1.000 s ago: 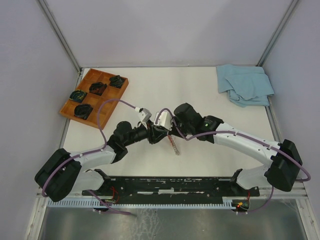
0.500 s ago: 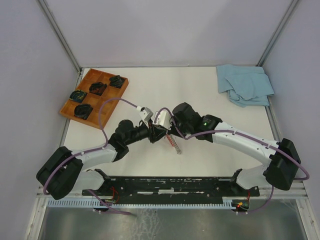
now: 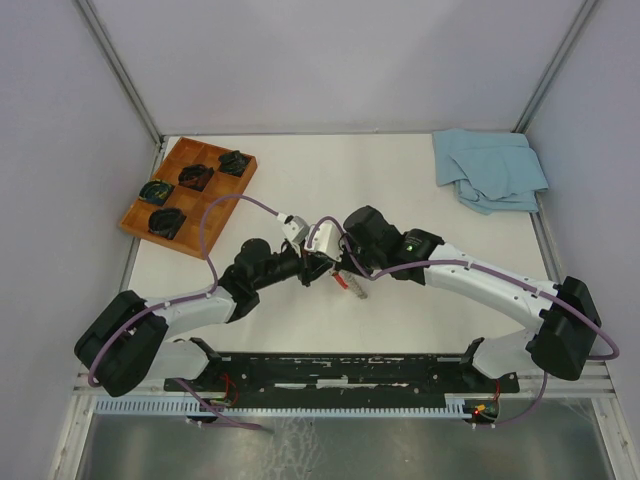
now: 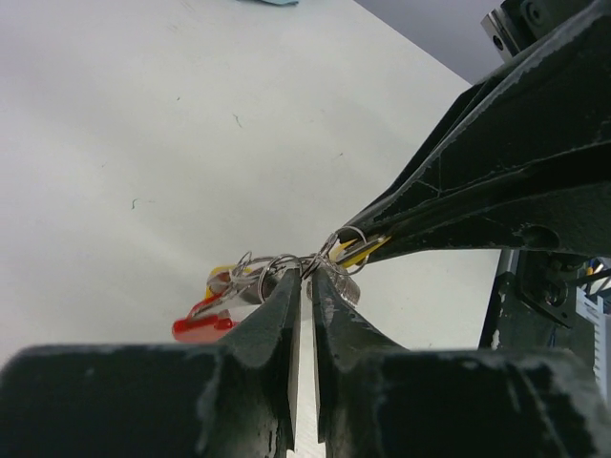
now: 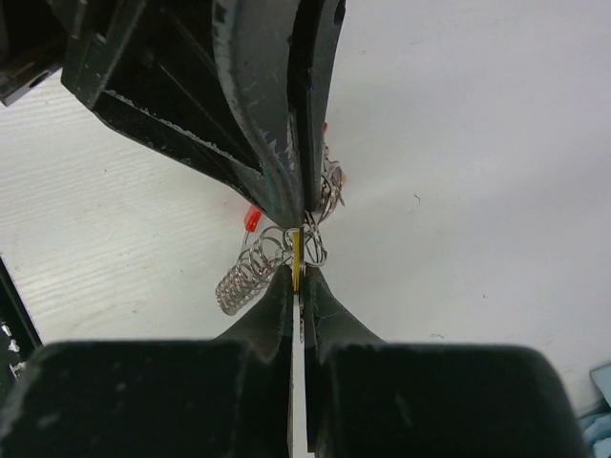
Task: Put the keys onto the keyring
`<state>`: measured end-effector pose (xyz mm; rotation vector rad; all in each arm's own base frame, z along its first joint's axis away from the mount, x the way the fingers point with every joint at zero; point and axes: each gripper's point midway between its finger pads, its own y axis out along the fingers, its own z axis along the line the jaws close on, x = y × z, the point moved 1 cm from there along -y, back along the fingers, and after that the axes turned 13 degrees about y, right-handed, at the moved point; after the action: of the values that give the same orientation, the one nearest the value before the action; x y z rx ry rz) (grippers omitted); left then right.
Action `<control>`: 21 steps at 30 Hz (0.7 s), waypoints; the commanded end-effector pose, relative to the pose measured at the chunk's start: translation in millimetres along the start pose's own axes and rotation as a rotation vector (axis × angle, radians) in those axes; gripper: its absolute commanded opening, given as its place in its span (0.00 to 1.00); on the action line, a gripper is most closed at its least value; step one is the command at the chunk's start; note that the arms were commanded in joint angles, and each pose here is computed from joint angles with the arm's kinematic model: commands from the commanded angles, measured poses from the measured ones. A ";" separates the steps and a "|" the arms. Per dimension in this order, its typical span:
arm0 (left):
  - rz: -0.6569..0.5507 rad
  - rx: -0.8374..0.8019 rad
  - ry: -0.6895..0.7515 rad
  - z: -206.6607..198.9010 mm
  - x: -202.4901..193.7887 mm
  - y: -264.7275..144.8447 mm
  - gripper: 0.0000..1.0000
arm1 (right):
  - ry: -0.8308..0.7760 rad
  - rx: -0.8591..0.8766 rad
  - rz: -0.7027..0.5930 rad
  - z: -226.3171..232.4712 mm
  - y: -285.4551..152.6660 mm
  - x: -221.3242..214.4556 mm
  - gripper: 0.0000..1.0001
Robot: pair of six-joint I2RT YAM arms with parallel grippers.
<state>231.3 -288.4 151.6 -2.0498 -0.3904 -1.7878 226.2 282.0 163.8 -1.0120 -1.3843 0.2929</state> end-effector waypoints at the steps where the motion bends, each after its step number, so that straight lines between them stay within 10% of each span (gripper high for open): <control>1: -0.043 0.052 0.102 11.5 18.4 4.0 0.13 | 0.008 -0.004 -0.077 -1.2 -13.1 27.1 0.01; 21: -0.115 -0.120 0.317 -19.2 28.9 -2.1 0.31 | -0.005 0.026 -0.065 4.1 -16.1 25.1 0.01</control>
<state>230.6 -287.2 149.8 -1.9408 -0.3427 -1.8975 219.6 279.8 164.3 -1.0054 -1.3625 0.3214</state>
